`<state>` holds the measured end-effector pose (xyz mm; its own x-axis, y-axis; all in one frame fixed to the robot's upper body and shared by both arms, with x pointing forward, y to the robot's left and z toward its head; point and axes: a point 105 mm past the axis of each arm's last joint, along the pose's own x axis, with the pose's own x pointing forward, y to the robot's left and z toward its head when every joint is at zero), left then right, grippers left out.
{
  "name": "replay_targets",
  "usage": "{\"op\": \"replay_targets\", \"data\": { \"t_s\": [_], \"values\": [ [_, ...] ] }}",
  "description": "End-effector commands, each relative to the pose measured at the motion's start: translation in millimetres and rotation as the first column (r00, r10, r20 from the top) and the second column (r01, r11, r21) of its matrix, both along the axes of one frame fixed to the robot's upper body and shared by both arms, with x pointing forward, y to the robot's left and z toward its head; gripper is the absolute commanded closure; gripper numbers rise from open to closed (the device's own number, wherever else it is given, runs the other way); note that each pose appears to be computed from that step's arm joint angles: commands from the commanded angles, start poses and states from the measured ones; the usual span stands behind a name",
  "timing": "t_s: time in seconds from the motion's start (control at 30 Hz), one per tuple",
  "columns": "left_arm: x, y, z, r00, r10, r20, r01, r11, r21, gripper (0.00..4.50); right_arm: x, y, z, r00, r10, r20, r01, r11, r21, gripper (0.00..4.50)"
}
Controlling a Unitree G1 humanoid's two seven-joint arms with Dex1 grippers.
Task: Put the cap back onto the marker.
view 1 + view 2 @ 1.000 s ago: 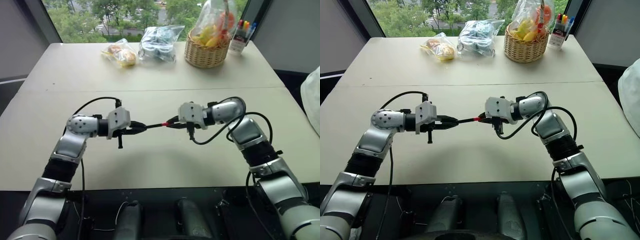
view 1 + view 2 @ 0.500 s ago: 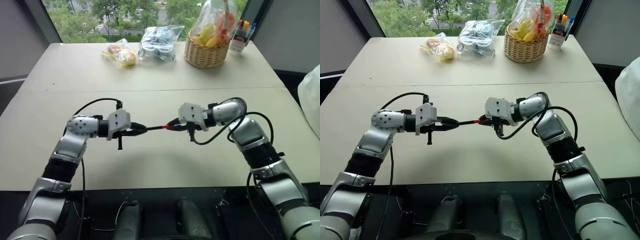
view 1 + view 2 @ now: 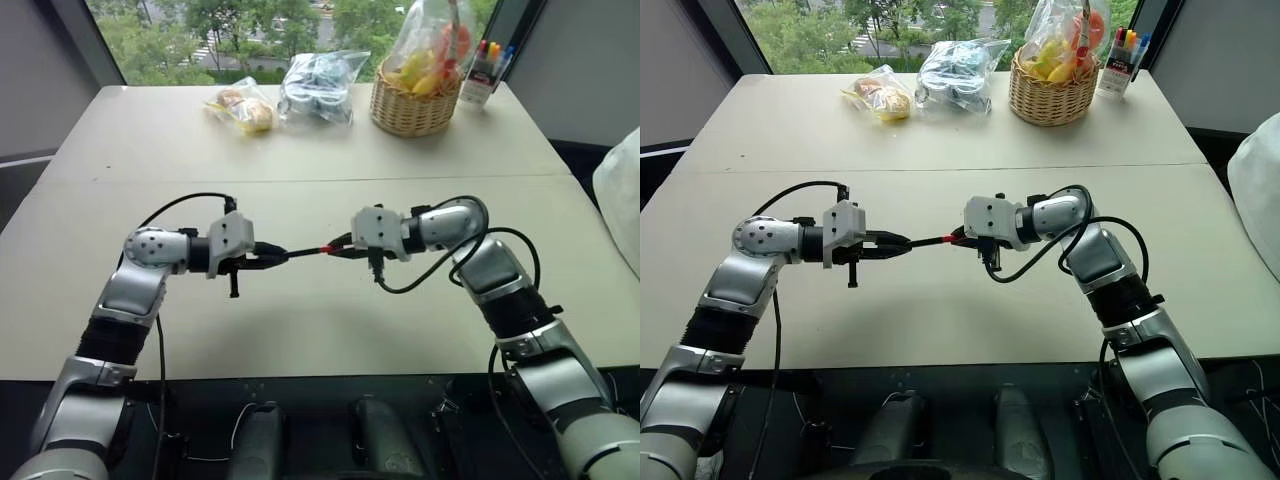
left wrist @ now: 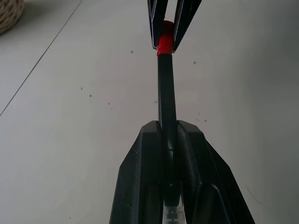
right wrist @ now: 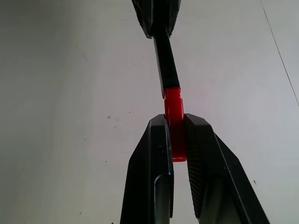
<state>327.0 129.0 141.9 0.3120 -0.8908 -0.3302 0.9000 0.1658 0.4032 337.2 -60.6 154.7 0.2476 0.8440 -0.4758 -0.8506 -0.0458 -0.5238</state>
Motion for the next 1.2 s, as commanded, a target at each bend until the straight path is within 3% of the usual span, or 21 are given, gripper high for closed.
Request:
{"op": "replay_targets", "data": {
  "t_s": [0.03,0.47,0.83,1.03,1.2],
  "values": [
    [-1,-16,9,0.997,-0.056,0.053,0.056,0.998,0.004,4.5,-34,41,24,0.967,0.236,0.1,-0.241,0.97,0.042,4.44],
    [4,-21,17,0.993,-0.069,0.094,0.068,0.998,0.016,4.5,-39,51,19,0.959,0.271,0.088,-0.274,0.962,0.018,4.44],
    [2,-17,11,0.997,-0.022,0.081,0.023,1.0,-0.007,4.5,-26,42,18,0.975,0.202,0.094,-0.205,0.978,0.027,4.44],
    [-4,-1,2,0.996,0.068,0.05,-0.066,0.997,-0.03,4.5,-15,26,14,0.987,0.131,0.096,-0.133,0.991,0.009,1.59],
    [-10,13,-3,0.985,0.173,0.016,-0.172,0.984,-0.051,4.5,-7,13,20,0.992,0.069,0.102,-0.073,0.997,0.034,1.59]
  ]
}}
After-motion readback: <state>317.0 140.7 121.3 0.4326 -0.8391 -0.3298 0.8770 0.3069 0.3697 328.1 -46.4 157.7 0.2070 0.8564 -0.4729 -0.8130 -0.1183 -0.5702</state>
